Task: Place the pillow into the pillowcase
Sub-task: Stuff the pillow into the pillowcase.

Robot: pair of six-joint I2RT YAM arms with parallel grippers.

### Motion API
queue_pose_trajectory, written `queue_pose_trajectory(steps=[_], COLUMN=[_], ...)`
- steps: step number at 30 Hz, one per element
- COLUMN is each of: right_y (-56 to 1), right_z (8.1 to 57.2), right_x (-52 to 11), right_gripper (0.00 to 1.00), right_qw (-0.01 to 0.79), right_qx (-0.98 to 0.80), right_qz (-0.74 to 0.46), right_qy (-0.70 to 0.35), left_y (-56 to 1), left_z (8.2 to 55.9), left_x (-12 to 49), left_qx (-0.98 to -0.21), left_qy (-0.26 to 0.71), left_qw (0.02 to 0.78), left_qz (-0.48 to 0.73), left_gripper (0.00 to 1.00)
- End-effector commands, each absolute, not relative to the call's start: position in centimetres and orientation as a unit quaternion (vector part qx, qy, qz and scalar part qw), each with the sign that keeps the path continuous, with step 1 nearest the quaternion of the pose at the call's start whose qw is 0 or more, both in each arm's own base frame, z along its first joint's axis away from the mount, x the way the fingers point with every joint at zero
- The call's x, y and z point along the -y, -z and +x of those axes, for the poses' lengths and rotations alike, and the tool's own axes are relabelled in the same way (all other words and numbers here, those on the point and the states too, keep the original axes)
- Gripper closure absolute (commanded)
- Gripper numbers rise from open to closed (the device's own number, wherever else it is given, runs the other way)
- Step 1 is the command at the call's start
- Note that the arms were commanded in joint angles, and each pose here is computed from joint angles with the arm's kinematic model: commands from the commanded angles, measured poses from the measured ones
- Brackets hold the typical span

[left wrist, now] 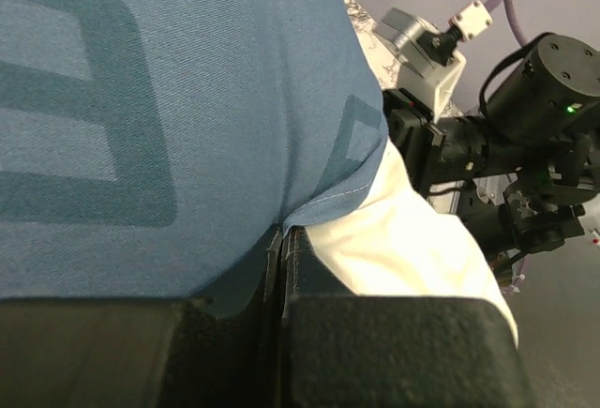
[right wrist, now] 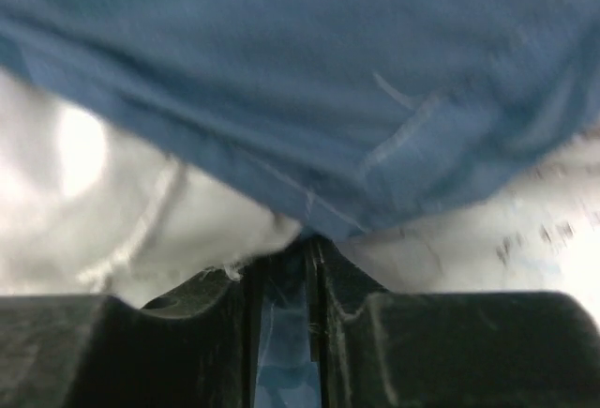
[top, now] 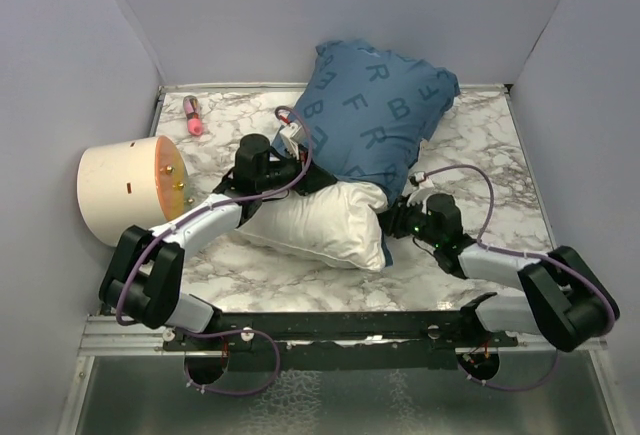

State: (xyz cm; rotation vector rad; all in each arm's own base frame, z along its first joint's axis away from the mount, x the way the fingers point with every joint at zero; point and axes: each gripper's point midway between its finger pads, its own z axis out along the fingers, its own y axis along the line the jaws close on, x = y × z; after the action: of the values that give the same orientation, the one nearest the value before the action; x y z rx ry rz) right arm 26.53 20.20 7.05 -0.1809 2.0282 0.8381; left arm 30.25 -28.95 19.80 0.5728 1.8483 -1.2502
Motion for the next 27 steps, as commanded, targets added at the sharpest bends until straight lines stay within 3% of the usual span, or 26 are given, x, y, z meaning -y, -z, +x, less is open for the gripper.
queue_pose_trajectory(steps=[1, 2, 4, 7, 9, 12, 18, 22, 24, 27], right_y=[-13.7, -13.9, -14.0, -13.5, -13.1, -12.8, -12.6, -12.5, -12.4, -12.0], right_z=[29.6, 29.9, 30.0, 29.7, 29.3, 28.9, 28.8, 28.8, 28.7, 28.5], right_x=[-24.1, -24.4, -24.7, -24.5, -24.4, -24.3, -24.4, -24.5, -24.5, -24.3], right_gripper=[0.78, 0.78, 0.78, 0.77, 0.77, 0.76, 0.76, 0.75, 0.75, 0.75], right_qw=[0.524, 0.525, 0.525, 0.524, 0.521, 0.516, 0.512, 0.507, 0.507, 0.504], right_qx=[-0.737, -0.733, -0.731, -0.733, -0.735, -0.737, -0.737, -0.739, -0.738, -0.742], right_qz=[-0.116, -0.122, -0.133, -0.143, -0.146, -0.147, -0.144, -0.131, -0.128, -0.123], right_qy=[-0.412, -0.414, -0.416, -0.410, -0.409, -0.412, -0.417, -0.424, -0.427, -0.425], left_y=[-17.9, -18.5, -20.1, -24.4, -27.7, -31.8, -32.5, -29.3, -27.6, -26.1], left_z=[29.4, 29.6, 30.3, 31.2, 30.9, 28.9, 23.3, 20.6, 20.5, 22.0], left_x=[27.6, 27.4, 26.4, 24.3, 23.0, 22.5, 26.1, 29.5, 30.5, 31.2], left_qx=[-0.774, -0.775, -0.779, -0.766, -0.749, -0.723, -0.739, -0.771, -0.788, -0.799], left_qy=[0.465, 0.454, 0.422, 0.367, 0.350, 0.375, 0.396, 0.347, 0.298, 0.234], left_qw=[0.372, 0.383, 0.414, 0.487, 0.530, 0.553, 0.513, 0.504, 0.511, 0.531], left_qz=[0.215, 0.215, 0.210, 0.202, 0.187, 0.175, 0.186, 0.177, 0.172, 0.159], left_gripper=[0.99, 0.94, 0.67, 0.33, 0.18, 0.15, 0.20, 0.19, 0.11, 0.07])
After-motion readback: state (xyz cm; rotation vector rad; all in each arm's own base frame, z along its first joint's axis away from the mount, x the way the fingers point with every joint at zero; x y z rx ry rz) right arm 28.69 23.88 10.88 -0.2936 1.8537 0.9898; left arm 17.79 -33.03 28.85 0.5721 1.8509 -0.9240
